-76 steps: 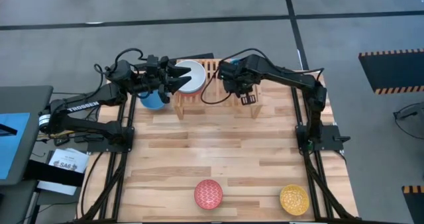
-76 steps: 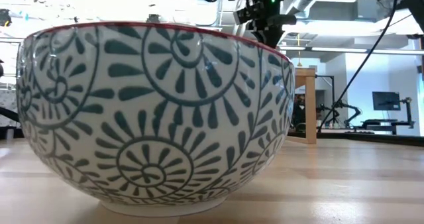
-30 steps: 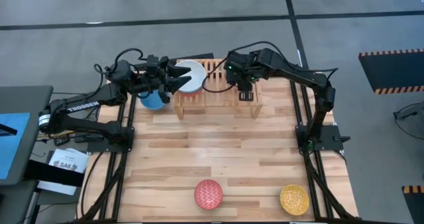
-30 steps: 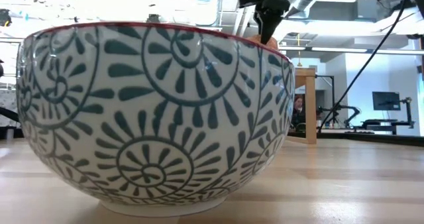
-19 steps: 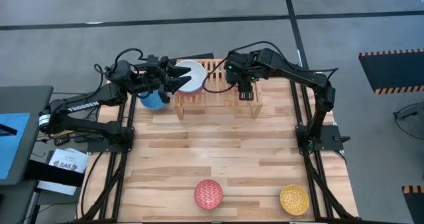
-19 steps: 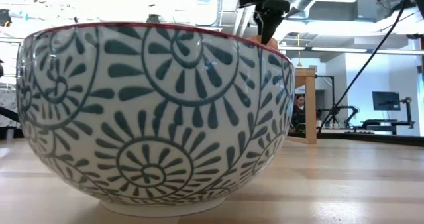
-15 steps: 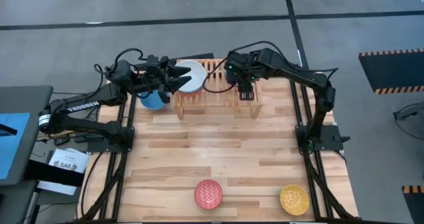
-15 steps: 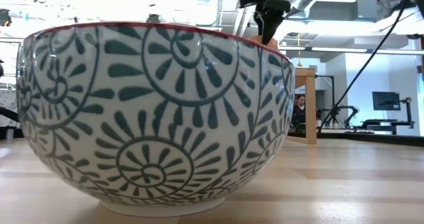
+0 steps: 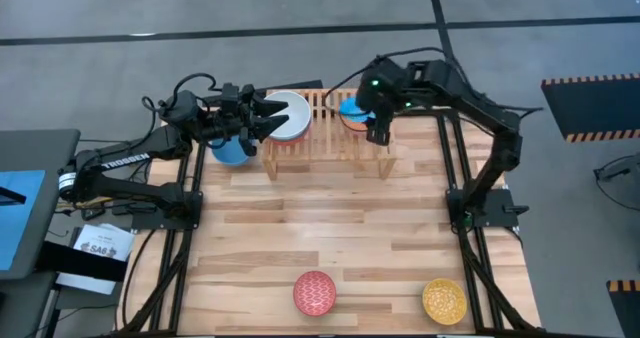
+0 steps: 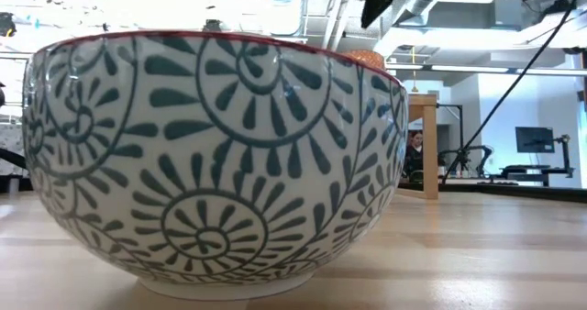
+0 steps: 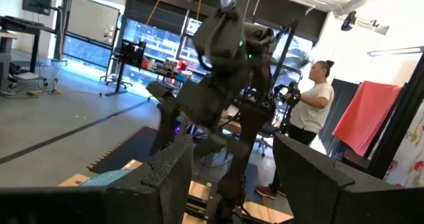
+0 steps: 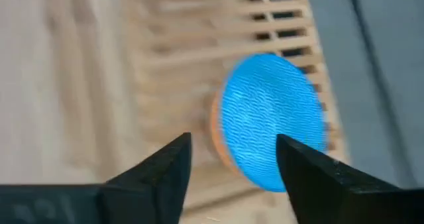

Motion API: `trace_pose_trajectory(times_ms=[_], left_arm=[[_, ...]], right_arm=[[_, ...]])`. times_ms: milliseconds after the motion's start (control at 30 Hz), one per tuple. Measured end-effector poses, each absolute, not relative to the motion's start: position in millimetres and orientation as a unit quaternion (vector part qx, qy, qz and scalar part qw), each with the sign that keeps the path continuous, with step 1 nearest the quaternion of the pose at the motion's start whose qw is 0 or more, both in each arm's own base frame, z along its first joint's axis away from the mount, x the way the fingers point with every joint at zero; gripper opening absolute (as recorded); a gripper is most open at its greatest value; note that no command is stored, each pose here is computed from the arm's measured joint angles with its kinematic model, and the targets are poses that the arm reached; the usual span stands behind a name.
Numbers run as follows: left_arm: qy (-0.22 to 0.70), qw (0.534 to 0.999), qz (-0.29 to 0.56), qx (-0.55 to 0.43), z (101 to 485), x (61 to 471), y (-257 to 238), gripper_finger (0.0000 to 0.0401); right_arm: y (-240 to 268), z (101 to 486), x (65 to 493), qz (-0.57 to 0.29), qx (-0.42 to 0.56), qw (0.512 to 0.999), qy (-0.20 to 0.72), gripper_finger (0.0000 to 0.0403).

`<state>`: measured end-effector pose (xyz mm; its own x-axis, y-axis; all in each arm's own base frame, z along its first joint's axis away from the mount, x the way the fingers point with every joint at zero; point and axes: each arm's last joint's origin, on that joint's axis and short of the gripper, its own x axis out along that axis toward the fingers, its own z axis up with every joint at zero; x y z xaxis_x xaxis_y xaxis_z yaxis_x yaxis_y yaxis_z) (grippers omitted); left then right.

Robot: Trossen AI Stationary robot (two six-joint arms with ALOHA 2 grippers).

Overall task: Place and stack bowls onto a shelf
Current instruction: Stack the small light blue bowl on top of the small blue bowl on the shelf

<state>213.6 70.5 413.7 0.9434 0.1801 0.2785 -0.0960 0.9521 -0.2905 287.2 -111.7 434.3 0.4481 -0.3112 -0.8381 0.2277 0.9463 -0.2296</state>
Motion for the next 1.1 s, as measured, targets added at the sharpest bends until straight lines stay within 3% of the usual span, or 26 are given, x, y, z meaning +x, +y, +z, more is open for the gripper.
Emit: trace_pose_trajectory(times_ms=[100,267,567,733,1100], left_arm=[[-0.153,0.976,0.071,-0.137,413.7,213.6,70.6,0.0195],[-0.153,0.976,0.071,-0.136,413.7,213.6,70.6,0.0195],[-0.152,0.976,0.071,-0.136,413.6,213.7,70.6,0.0195],[-0.152,0.976,0.071,-0.137,413.6,213.7,70.6,0.0195],[-0.152,0.976,0.071,-0.138,413.6,213.7,70.6,0.0195]], right_arm=[[-103.4,436.7,280.4,-0.175,-0.015,0.864,0.471,0.0175],[-89.4,419.4,262.7,-0.206,0.024,0.893,0.399,0.0024],[-81.7,380.4,246.6,-0.341,0.102,0.914,0.193,0.0018],[-73.9,354.7,265.5,-0.361,0.089,0.908,0.194,0.0018],[-66.8,336.1,282.8,-0.395,0.059,0.889,0.226,0.0018]])
